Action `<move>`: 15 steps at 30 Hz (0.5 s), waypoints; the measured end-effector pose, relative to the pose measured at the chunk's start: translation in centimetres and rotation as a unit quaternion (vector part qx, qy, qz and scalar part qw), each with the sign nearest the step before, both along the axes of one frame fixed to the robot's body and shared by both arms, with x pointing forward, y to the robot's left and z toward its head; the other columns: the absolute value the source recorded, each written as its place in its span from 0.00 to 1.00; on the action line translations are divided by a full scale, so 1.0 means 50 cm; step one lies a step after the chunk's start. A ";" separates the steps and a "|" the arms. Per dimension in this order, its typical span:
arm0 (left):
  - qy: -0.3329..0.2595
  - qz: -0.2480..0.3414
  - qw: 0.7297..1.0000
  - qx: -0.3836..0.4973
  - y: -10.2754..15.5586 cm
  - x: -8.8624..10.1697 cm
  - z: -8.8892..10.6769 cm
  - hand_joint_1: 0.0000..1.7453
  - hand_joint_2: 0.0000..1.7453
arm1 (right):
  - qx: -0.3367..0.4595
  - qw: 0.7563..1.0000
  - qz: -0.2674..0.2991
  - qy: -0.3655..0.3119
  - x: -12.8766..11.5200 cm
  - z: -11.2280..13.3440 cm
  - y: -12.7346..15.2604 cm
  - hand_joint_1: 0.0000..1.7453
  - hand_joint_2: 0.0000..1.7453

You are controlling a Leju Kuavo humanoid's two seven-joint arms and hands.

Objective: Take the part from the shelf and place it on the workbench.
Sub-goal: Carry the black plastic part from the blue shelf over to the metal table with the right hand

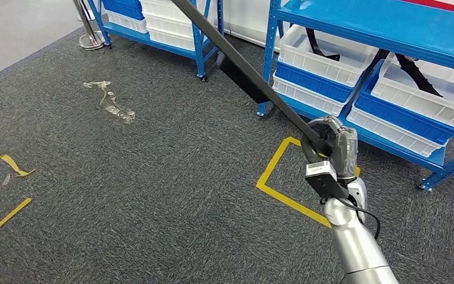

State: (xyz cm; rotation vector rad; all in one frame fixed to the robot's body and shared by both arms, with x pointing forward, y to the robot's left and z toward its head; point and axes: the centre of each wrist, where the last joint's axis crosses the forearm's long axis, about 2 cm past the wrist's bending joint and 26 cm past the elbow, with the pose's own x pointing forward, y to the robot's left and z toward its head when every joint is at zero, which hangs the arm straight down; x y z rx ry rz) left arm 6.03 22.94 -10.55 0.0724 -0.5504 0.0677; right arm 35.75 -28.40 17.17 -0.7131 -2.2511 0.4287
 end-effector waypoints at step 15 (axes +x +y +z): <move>0.035 0.013 0.999 0.005 0.012 -0.010 -0.003 0.00 1.00 | 0.018 0.999 0.029 0.013 0.023 -0.012 0.023 1.00 1.00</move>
